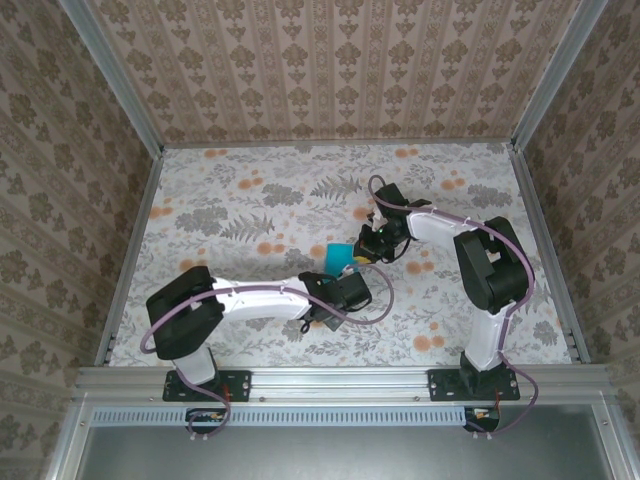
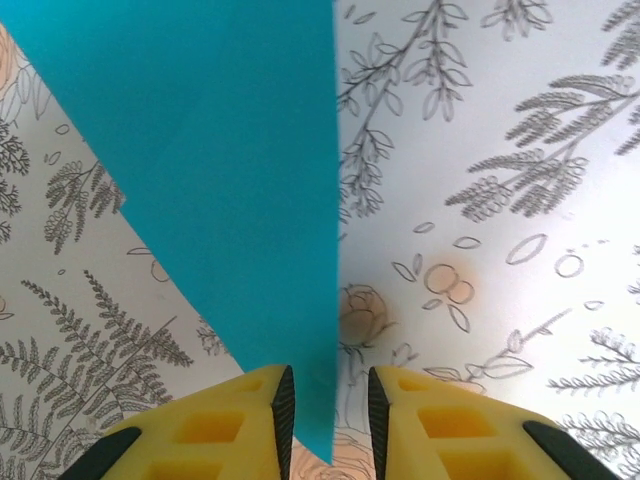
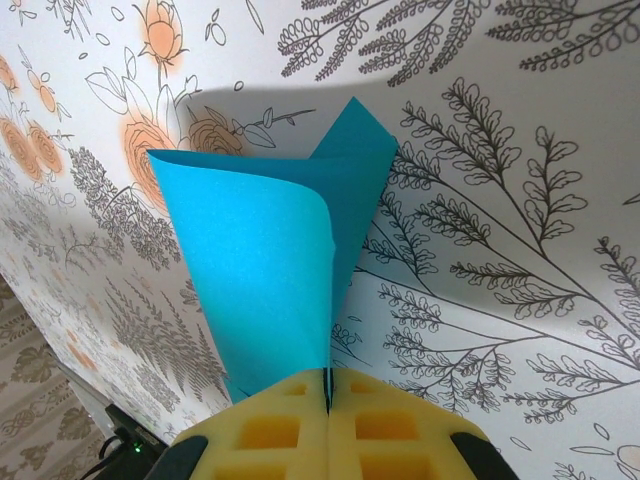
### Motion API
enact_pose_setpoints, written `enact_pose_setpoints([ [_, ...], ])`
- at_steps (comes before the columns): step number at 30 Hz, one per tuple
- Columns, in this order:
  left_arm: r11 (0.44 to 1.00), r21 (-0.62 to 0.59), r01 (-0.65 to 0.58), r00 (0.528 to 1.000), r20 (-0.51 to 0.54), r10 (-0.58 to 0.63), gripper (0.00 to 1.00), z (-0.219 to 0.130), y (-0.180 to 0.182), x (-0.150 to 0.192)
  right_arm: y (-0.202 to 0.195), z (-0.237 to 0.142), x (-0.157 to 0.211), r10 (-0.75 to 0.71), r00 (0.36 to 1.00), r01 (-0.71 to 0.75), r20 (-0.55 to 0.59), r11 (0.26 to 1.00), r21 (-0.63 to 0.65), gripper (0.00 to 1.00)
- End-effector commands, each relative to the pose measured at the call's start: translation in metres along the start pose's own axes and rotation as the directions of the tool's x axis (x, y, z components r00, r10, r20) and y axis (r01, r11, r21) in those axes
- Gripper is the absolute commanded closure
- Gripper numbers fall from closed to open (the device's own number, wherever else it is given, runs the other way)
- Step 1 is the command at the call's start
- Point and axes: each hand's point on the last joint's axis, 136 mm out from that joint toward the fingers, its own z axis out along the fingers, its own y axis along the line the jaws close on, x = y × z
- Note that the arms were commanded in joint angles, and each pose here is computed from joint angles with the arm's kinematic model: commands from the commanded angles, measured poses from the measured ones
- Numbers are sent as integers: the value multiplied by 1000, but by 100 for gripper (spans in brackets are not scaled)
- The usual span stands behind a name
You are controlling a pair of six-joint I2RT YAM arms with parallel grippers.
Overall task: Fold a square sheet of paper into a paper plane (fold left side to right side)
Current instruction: Fold the wing for the fifth time at the center of the table.
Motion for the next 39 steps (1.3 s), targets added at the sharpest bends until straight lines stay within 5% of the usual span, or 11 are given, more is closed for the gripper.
enact_pose_setpoints([
  [1, 999, -45, 9, 1000, -28, -11, 74, 0, 5, 11, 1, 3, 0, 17, 1000, -17, -23, 1000, 6, 100],
  [16, 995, -95, 37, 998, -55, -42, 70, 3, 12, 21, 2, 2, 0, 14, 1000, -14, -23, 1000, 6, 100],
  [39, 998, -47, 44, 997, -63, -47, 81, 14, 11, 15, 4, 2, 0, 9, 1000, -9, -29, 1000, 7, 100],
])
